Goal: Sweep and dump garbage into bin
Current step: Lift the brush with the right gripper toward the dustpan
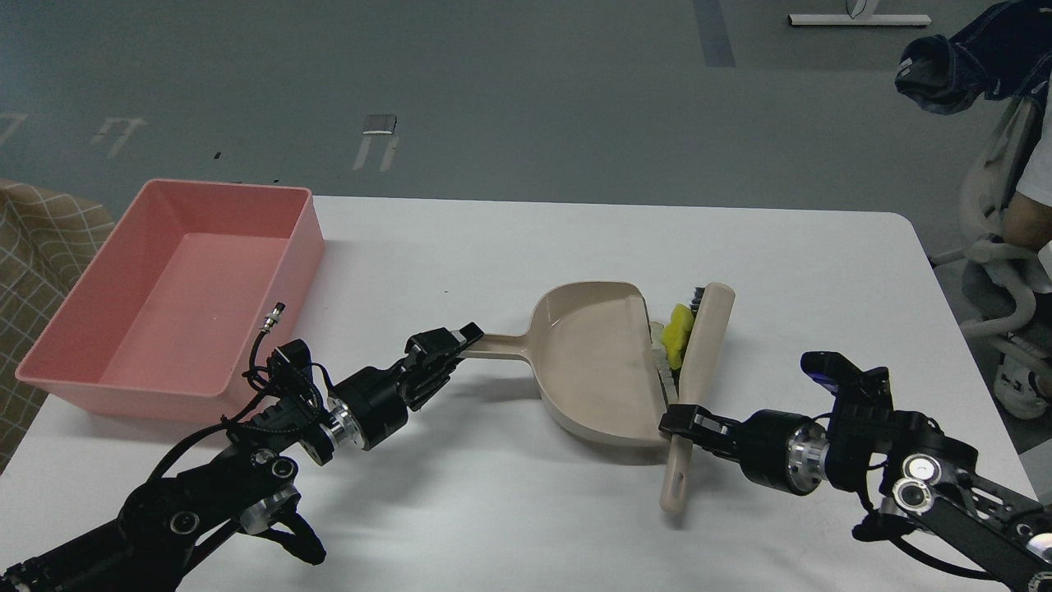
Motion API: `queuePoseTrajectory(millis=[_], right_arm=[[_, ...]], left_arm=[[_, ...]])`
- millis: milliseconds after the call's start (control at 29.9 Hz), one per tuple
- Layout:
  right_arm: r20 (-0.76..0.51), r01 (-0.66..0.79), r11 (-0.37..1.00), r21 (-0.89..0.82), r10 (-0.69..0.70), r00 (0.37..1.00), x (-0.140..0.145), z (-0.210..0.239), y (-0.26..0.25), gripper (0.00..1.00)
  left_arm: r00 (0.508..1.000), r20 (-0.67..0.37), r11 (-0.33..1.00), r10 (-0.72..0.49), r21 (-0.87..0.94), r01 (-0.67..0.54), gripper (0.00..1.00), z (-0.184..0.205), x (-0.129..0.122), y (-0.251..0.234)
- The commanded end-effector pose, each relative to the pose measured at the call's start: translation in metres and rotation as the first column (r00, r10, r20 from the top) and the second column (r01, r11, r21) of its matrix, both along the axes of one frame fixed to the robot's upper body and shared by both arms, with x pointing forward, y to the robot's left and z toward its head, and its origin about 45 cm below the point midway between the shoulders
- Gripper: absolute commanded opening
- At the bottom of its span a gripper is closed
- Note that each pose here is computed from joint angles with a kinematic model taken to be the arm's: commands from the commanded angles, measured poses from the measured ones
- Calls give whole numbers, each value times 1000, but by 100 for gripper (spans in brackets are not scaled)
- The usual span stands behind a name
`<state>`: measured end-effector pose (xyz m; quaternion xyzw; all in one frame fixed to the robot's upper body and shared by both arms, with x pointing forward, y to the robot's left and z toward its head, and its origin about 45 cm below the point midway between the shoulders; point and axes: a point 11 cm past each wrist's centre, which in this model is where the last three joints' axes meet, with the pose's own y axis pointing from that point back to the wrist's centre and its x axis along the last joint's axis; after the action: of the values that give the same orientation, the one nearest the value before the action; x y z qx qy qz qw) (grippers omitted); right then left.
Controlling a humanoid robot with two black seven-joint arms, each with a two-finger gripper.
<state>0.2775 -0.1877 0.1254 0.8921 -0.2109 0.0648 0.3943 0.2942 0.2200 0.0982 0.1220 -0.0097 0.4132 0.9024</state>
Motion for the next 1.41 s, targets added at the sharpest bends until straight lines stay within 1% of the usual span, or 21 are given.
queuePoseTrajectory(millis=[0,167,402,502,602,736,803,870,937,970,1071,1138,1272,1372], right_arm=[[18,-19,999,30,18,1000,6,9,20,0],[49,-37,998,54,34,998,7,23,26,0],[96,-38,998,46,33,995,5,43,8,0],[123,-19,998,66,11,992,5,56,0,0],[111,22,992,124,-36,993,4,64,-5,0],[34,88,970,228,-98,995,3,73,-22,0],[-31,149,944,293,-146,989,3,73,-34,0],[-132,252,892,375,-218,967,2,68,-51,0],[-204,330,847,417,-266,942,4,63,-62,0],[-205,330,846,418,-266,942,4,63,-62,0],[-314,437,778,451,-320,894,4,48,-75,0],[-364,488,740,462,-343,866,4,39,-82,0],[-414,538,699,472,-364,835,7,25,-80,0],[-441,599,668,441,-421,793,11,10,-98,0]], left_arm=[[1000,5,1000,1,3,-1,18,2,1,2],[1000,5,1000,1,3,-1,18,2,1,2],[1000,8,1000,0,1,0,18,2,3,0],[1000,7,1000,0,4,0,18,2,3,1],[1000,8,1000,0,5,0,18,2,3,1],[1000,2,1000,-1,10,1,18,0,2,2],[1000,-1,1000,0,12,0,18,-2,2,2],[1000,-4,1000,2,13,-2,18,-3,2,2],[1000,-8,1000,5,18,-5,18,-4,2,4],[1000,-8,1000,5,18,-5,18,-4,2,4],[1000,-21,999,-15,32,15,18,-8,-1,1],[1000,-18,999,-17,39,18,18,-7,0,2],[1000,-15,999,-15,43,16,18,-7,1,4],[1000,-18,999,-16,44,17,18,-7,0,4]])
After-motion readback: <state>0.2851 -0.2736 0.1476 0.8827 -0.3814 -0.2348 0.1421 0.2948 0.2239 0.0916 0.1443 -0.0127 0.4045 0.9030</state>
